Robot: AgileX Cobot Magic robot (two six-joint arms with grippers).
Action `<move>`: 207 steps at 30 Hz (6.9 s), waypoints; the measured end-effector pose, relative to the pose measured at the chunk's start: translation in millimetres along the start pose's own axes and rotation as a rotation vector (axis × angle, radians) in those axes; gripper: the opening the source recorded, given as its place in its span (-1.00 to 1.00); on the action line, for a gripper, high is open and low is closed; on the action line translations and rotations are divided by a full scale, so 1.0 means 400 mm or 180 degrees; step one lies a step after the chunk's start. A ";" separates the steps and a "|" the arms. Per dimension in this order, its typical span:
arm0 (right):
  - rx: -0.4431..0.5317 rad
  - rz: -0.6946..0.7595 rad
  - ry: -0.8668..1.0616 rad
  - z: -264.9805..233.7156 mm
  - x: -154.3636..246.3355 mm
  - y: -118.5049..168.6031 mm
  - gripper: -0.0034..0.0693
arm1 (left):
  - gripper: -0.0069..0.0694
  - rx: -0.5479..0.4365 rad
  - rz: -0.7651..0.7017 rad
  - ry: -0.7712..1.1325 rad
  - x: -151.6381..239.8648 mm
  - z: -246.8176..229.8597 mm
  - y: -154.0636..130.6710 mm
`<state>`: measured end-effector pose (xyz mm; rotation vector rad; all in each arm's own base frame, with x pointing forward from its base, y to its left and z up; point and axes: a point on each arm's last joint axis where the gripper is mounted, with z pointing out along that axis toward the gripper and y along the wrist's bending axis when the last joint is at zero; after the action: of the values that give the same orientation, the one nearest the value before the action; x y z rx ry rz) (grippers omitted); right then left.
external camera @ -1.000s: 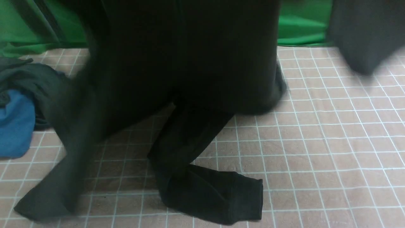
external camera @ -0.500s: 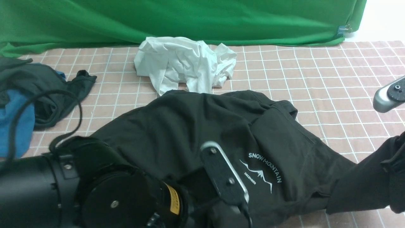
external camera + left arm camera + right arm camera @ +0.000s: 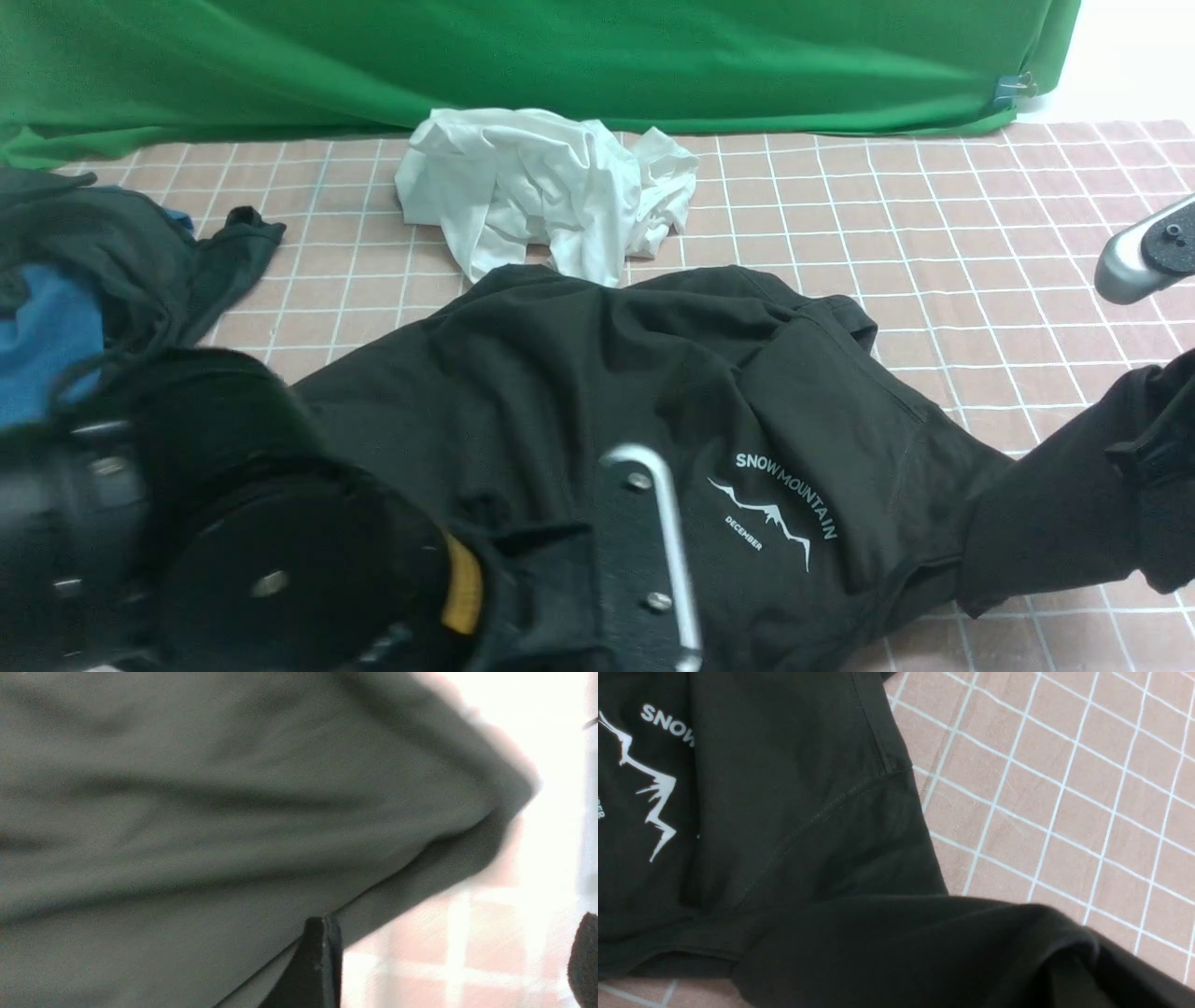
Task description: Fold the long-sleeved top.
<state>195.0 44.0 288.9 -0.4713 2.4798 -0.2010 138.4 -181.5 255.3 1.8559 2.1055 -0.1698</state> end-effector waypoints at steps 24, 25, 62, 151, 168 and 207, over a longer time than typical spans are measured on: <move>-0.0222 0.0068 -0.0051 -0.001 -0.004 0.016 -0.79 | 0.06 -0.0067 0.1311 0.0349 0.128 0.150 0.015; -0.0222 0.0068 -0.0051 -0.001 -0.004 0.016 -0.79 | 0.17 -0.0068 0.1314 0.0349 0.126 0.158 0.018; -0.0342 0.0032 -0.0078 -0.002 -0.005 0.024 -0.79 | -0.77 0.0027 -0.0496 0.0303 0.078 -0.030 0.074; -0.0408 -0.0024 0.0180 0.000 0.015 0.030 -0.79 | -0.73 -0.0688 -0.3022 -0.0800 0.274 -0.311 -0.017; -0.0691 0.0019 0.0146 -0.046 -0.019 0.036 -0.79 | -0.73 -0.1137 -0.3126 -0.0553 0.310 -0.327 -0.026; -0.0578 -0.0339 0.1111 -0.015 0.091 0.083 0.59 | -0.73 -0.1208 -0.3108 -0.0485 0.316 -0.328 -0.024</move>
<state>154.4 61.4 266.3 -0.6962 2.8311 -0.1071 95.2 -24.3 336.9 0.4920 2.5124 -0.1110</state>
